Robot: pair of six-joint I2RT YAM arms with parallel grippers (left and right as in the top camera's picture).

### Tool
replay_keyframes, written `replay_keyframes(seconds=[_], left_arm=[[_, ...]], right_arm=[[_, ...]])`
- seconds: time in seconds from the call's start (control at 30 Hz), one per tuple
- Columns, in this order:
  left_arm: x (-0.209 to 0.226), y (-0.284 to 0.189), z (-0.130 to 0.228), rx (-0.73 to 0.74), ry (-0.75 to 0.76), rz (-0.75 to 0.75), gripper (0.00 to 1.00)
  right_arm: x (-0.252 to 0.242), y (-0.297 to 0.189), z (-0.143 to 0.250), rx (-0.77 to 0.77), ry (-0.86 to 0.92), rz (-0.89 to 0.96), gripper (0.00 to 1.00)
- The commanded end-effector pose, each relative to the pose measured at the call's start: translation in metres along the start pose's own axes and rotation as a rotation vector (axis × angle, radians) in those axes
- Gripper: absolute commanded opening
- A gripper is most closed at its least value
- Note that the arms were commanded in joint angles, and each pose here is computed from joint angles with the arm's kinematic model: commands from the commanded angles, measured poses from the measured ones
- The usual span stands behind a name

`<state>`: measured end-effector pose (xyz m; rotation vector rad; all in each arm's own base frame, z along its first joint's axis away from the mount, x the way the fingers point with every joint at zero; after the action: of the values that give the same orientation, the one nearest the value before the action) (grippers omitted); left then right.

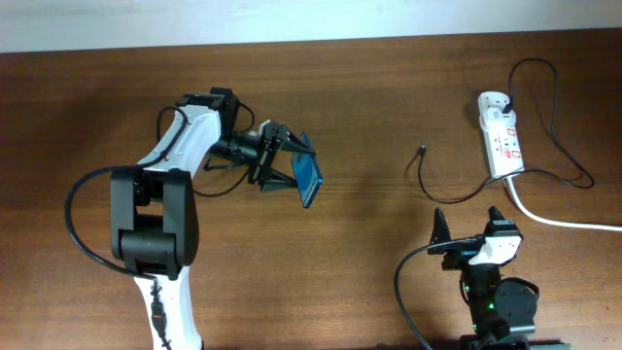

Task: Plug charger to phone and switch on socket

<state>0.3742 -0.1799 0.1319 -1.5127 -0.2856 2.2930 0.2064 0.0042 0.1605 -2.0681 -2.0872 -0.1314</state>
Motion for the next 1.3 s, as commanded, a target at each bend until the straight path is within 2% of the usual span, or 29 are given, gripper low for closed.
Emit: replay_keyframes(seconds=[0.0,0.13,0.2,0.3,0.37,0.43,0.5,0.6,0.67,0.77,0.8,0.93,1.03,1.1,1.17,1.2,1.27], left_arm=[[-0.006,-0.005,-0.010,-0.032,0.083,0.012,0.64],[-0.004,-0.005,-0.023,-0.080,0.133,-0.022,0.64],[-0.006,-0.006,-0.025,-0.088,0.146,-0.020,0.64],[-0.007,-0.006,-0.029,-0.101,0.158,-0.016,0.64],[-0.010,-0.007,-0.029,-0.102,0.161,-0.011,0.64],[-0.013,-0.008,-0.030,-0.107,0.172,-0.010,0.64],[-0.017,-0.009,-0.031,-0.111,0.184,-0.009,0.65],[-0.024,-0.011,-0.031,-0.107,0.197,0.015,0.66],[-0.024,-0.010,-0.031,-0.107,0.198,0.015,0.66],[-0.026,-0.010,-0.029,-0.098,0.199,0.036,0.65],[-0.026,-0.010,-0.029,-0.098,0.199,0.036,0.65],[-0.029,-0.010,-0.027,-0.087,0.198,0.056,0.65],[-0.031,-0.010,-0.026,-0.078,0.198,0.077,0.65],[-0.037,-0.010,-0.023,-0.060,0.200,0.118,0.65],[-0.039,-0.011,-0.022,-0.053,0.202,0.135,0.65],[-0.039,-0.011,-0.021,-0.051,0.200,0.139,0.65],[-0.041,-0.011,-0.020,-0.042,0.197,0.155,0.65]], right_arm=[[0.001,0.000,0.002,0.005,-0.008,-0.007,0.99],[0.001,0.000,0.002,0.003,-0.008,-0.007,0.99],[0.003,0.000,-0.009,-0.050,-0.007,-0.017,0.99],[0.029,-0.003,-0.011,-0.046,0.003,-0.208,0.99],[0.060,-0.014,-0.011,0.022,0.212,-0.456,0.99],[0.084,-0.029,-0.002,0.241,0.585,-0.638,0.99],[0.087,-0.032,0.002,0.294,0.646,-0.652,0.99],[0.068,-0.018,-0.006,0.188,0.685,-0.502,0.98],[0.069,-0.020,-0.012,0.174,0.596,-0.502,0.98],[0.064,-0.022,-0.027,0.232,0.534,-0.388,0.98],[0.060,-0.023,-0.040,0.299,0.530,-0.294,0.98],[0.071,-0.026,-0.086,0.538,0.491,-0.197,0.98],[0.102,-0.019,-0.105,0.744,0.472,-0.236,0.98],[0.128,-0.009,-0.100,0.807,0.429,-0.269,0.98],[0.145,0.004,-0.082,0.786,0.306,-0.175,0.98],[0.149,0.013,-0.075,0.727,0.223,-0.079,0.98],[0.167,0.028,-0.068,0.616,0.109,-0.005,0.98]])
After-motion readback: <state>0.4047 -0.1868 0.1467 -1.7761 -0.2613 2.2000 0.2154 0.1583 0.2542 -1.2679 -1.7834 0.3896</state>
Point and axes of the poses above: each gripper's point midway between its finger pads, its own y axis out along the fingers, its own x axis along the line the jaws close on, z = x × y, the point moved 4 cm from there along -y, back along the fingers, and after that the axes turned 8 degrees about y, right-handed, at the moved point
